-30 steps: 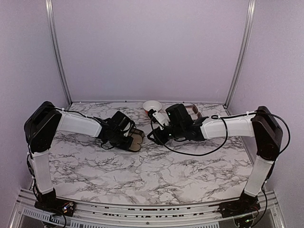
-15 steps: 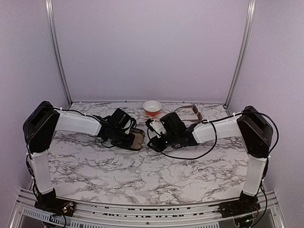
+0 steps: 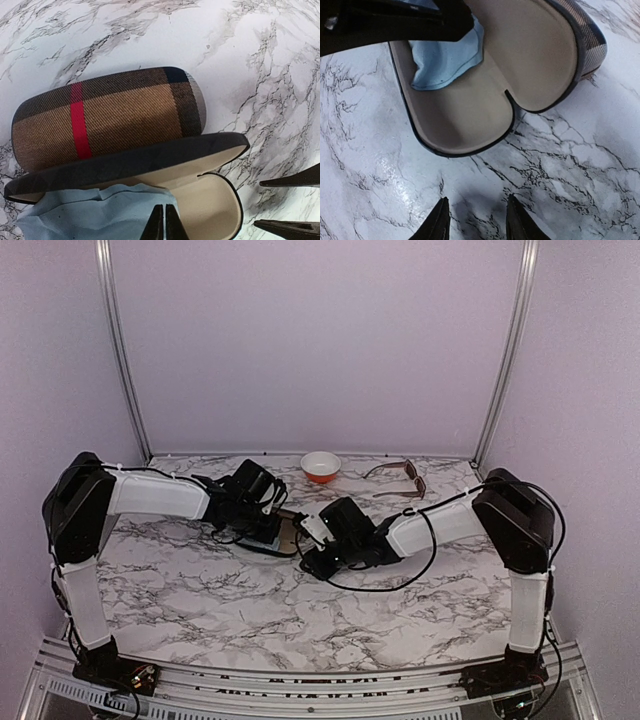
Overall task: Organize the sunglasses
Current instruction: Adjust the folded cleaning cloth with the sunglasses case.
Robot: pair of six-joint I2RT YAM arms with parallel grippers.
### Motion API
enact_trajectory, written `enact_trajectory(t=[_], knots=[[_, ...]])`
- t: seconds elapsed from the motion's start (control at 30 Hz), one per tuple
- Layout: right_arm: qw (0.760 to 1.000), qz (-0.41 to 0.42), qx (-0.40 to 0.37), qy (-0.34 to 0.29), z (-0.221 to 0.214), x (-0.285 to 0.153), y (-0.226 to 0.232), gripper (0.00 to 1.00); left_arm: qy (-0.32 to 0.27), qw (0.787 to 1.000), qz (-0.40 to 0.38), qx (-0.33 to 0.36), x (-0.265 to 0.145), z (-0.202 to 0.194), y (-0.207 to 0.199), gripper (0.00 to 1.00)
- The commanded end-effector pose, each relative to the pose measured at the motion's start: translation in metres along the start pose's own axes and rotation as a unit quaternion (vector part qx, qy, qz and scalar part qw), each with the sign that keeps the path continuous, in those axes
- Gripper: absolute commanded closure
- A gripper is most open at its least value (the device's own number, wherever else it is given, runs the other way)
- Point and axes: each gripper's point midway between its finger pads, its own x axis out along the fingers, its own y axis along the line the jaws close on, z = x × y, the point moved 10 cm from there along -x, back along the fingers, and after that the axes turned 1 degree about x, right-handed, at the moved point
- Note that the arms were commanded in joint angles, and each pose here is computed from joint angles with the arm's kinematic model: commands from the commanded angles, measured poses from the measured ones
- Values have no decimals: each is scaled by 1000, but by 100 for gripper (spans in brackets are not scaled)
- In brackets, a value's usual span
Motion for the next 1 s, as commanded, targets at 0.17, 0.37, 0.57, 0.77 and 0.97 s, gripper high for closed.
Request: enact_trajectory(t=[0.17, 0.37, 0.57, 0.77, 0.97], knots=[[999, -24, -3, -24, 12, 9, 0, 62, 39, 999, 12, 29, -9, 4, -3, 66], [999, -22, -1, -26, 12, 10, 0, 63, 64, 998, -1, 21, 3, -2, -7, 62], [999, -21, -3, -26, 12, 12, 0, 62, 76, 997, 17, 23, 22, -7, -10, 64], [1000, -16, -2, -25, 11, 13, 2, 63, 69, 997, 42, 18, 31, -9, -8, 71], [1000, -12, -3, -28, 14, 15, 3, 63, 66, 994, 83, 30, 38, -16, -5, 71]])
